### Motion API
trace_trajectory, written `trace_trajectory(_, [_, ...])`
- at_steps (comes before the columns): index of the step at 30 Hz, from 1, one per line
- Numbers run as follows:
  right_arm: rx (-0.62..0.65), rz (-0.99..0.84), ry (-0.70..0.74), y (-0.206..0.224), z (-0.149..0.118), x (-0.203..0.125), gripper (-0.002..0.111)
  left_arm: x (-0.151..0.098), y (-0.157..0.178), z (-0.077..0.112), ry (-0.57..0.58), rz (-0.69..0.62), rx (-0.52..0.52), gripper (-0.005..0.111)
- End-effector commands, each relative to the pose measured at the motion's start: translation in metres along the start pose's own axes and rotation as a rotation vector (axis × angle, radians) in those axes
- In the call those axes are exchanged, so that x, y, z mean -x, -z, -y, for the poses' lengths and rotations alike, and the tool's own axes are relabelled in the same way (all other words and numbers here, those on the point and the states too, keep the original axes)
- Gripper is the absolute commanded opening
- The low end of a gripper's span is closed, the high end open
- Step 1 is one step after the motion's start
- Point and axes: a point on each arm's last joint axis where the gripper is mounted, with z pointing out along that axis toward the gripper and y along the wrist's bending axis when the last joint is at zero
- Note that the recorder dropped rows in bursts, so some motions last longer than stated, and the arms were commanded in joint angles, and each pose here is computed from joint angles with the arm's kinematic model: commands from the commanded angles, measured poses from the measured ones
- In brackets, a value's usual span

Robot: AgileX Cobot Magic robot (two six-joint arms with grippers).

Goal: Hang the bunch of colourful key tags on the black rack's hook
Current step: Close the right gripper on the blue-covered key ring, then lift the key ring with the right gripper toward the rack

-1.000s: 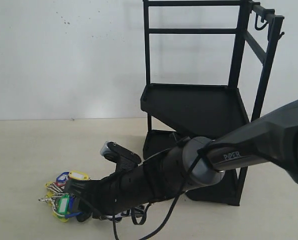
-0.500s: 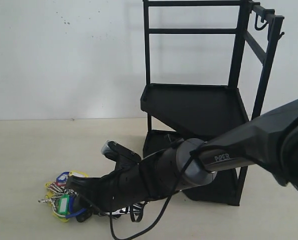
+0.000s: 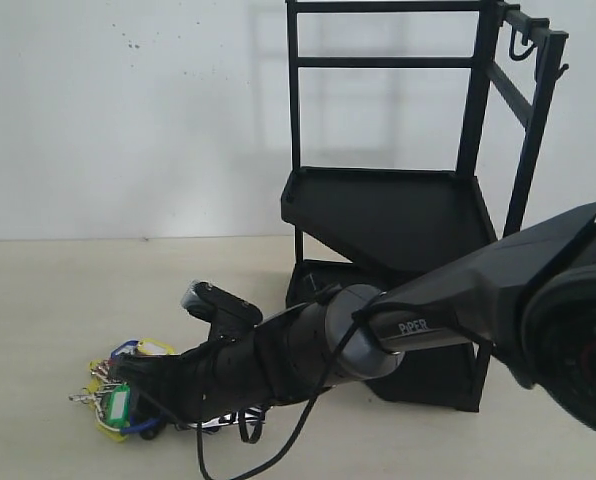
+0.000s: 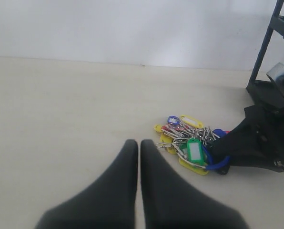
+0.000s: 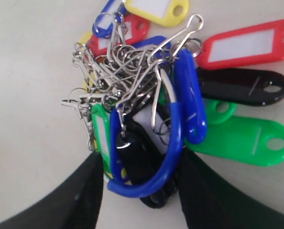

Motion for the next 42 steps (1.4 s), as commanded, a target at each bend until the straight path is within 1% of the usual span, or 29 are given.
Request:
trace_trajectory(1, [-0.054, 0.009, 0.017, -0.005, 0.011, -0.002, 0.033, 0.001, 0.0, 0.0, -0.008, 0.011, 0.001, 0.004])
trace_trajectory(5, [-0.056, 0.01, 0.043, -0.005, 0.011, -0.002, 0.009, 0.001, 0.0, 0.0, -0.008, 0.011, 0.001, 0.004])
trace_trajectory(7, [-0.056, 0.01, 0.045, -0.005, 0.011, -0.002, 0.001, 0.001, 0.0, 0.0, -0.008, 0.011, 0.001, 0.004])
trace_trajectory(8, [-0.056, 0.01, 0.045, -0.005, 0.011, -0.002, 0.0, 0.001, 0.0, 0.0, -0.008, 0.011, 0.001, 0.004])
trace_trajectory(13, [-0.056, 0.01, 0.045, -0.005, 0.011, -0.002, 0.0, 0.001, 0.0, 0.0, -0.008, 0.011, 0.001, 0.004])
trace_trajectory(16, [-0.038, 0.015, 0.072, -0.001, 0.005, 0.001, 0.0, 0.001, 0.0, 0.0, -0.008, 0.011, 0.001, 0.004])
trace_trajectory(22, [0.042, 0.063, 0.129, 0.027, -0.026, 0.016, 0.0, 0.001, 0.0, 0.0, -0.008, 0.011, 0.001, 0.004])
trace_trajectory(28, [0.103, 0.077, 0.259, 0.061, -0.052, 0.024, 0.0, 0.001, 0.0, 0.0, -0.008, 0.011, 0.001, 0.004])
trace_trajectory(30, [0.103, 0.094, 0.334, 0.079, -0.06, 0.026, 0.0, 0.001, 0.0, 0.0, -0.008, 0.011, 0.001, 0.004])
trace_trajectory(31, [0.103, 0.102, 0.399, 0.094, -0.066, 0.026, 0.0, 0.001, 0.0, 0.0, -0.008, 0.011, 0.001, 0.004])
trace_trajectory(32, [0.109, 0.102, 0.409, 0.099, -0.068, 0.025, 0.0, 0.001, 0.0, 0.0, -0.008, 0.011, 0.001, 0.004])
trace_trajectory(33, [0.118, 0.099, 0.468, 0.114, -0.073, 0.023, 0.0, 0.001, 0.0, 0.0, -0.008, 0.011, 0.001, 0.004])
trace_trajectory(34, [0.123, 0.108, 0.495, 0.123, -0.077, 0.024, 0.0, 0.001, 0.0, 0.0, -0.008, 0.011, 0.001, 0.004])
trace_trajectory(35, [0.114, 0.143, 0.554, 0.143, -0.083, 0.028, 0.0, 0.001, 0.0, 0.0, -0.008, 0.011, 0.001, 0.004])
trace_trajectory(36, [0.11, 0.162, 0.549, 0.152, -0.085, 0.028, 0.0, 0.001, 0.0, 0.0, -0.008, 0.011, 0.001, 0.004])
trace_trajectory(37, [0.139, 0.157, 0.516, 0.165, -0.091, 0.025, 0.0, 0.001, 0.0, 0.0, -0.008, 0.011, 0.001, 0.004])
trace_trajectory(38, [0.2, 0.088, 0.637, 0.172, -0.102, 0.013, 0.0, 0.001, 0.0, 0.0, -0.008, 0.011, 0.001, 0.004])
trace_trajectory(39, [0.214, 0.067, 0.736, 0.181, -0.106, 0.01, 0.0, 0.001, 0.0, 0.0, -0.008, 0.011, 0.001, 0.004])
trace_trajectory(40, [0.167, 0.133, 0.731, 0.198, -0.108, 0.018, 0.0, 0.001, 0.0, 0.0, -0.008, 0.011, 0.001, 0.004])
trace_trajectory(41, [0.138, 0.182, 0.635, 0.207, -0.104, 0.025, 0.0, 0.001, 0.0, 0.0, -0.008, 0.011, 0.001, 0.004])
trace_trajectory(42, [0.147, 0.194, 0.623, 0.218, -0.106, 0.025, 0.0, 0.001, 0.0, 0.0, -0.008, 0.011, 0.001, 0.004])
